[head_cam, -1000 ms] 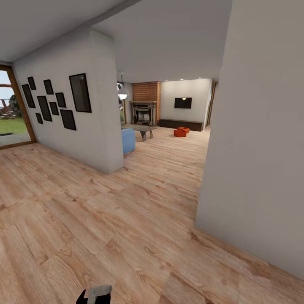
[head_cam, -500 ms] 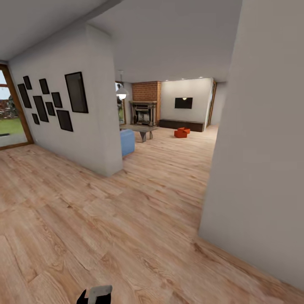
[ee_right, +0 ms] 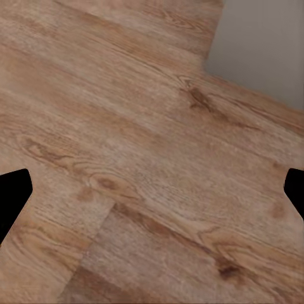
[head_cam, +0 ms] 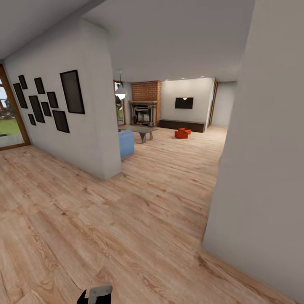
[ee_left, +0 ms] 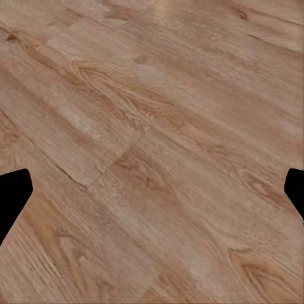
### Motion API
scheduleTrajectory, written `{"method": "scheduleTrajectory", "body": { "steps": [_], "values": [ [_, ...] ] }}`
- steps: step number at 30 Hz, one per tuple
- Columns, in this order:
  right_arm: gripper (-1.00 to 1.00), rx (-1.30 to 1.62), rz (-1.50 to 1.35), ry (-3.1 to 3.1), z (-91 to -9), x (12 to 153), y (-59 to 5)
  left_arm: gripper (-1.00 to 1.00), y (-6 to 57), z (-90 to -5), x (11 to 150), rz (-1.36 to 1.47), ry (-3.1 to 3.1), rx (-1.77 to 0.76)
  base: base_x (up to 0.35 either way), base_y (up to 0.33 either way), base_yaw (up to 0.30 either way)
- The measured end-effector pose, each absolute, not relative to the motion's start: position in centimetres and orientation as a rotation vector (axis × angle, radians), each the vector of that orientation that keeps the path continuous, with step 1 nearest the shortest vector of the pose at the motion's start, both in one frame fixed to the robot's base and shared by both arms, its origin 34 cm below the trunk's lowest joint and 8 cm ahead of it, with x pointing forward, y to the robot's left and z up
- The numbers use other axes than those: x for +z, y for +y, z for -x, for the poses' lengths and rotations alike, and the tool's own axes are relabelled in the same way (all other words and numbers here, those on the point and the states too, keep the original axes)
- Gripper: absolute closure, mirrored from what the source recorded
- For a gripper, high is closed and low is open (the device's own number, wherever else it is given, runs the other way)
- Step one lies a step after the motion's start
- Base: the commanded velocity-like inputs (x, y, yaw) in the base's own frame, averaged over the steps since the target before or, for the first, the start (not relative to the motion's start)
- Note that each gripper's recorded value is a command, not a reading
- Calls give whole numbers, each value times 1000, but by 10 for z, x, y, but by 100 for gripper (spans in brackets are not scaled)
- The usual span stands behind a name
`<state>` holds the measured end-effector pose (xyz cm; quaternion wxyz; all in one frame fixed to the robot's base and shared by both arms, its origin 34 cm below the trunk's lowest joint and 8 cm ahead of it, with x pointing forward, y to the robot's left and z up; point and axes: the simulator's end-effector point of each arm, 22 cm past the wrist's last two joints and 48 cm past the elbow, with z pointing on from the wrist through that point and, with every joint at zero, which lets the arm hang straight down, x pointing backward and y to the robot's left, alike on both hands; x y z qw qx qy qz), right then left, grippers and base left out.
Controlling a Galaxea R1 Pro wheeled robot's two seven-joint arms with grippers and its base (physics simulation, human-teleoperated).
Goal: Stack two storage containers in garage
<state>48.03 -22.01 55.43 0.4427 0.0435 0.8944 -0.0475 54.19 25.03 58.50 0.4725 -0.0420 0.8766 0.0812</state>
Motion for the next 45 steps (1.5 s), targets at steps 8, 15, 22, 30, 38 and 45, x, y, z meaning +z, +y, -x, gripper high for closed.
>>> {"method": "scheduleTrajectory", "body": {
  "steps": [8, 15, 22, 30, 38, 45],
  "values": [
    [-100, -118, -108, 2219, -480, 554, -220, -100, 250, -542, 585, 103, 2145, 199, 341, 0, 0],
    [-100, -118, -108, 2219, -480, 554, -220, -100, 251, -542, 585, 103, 2145, 200, 341, 0, 0],
    [-100, -118, -108, 2219, -480, 554, -220, -100, 251, -542, 585, 103, 2146, 199, 341, 0, 0],
    [-100, -118, -108, 2218, -480, 554, -220, -100, 251, -542, 585, 103, 2146, 199, 341, 0, 0],
    [-100, -118, -108, 2218, -480, 554, -220, -100, 251, -542, 585, 103, 2146, 200, 341, 0, 0],
    [-100, -118, -108, 2218, -480, 554, -220, -100, 251, -542, 585, 102, 2146, 200, 341, 0, 0]
  ]
}}
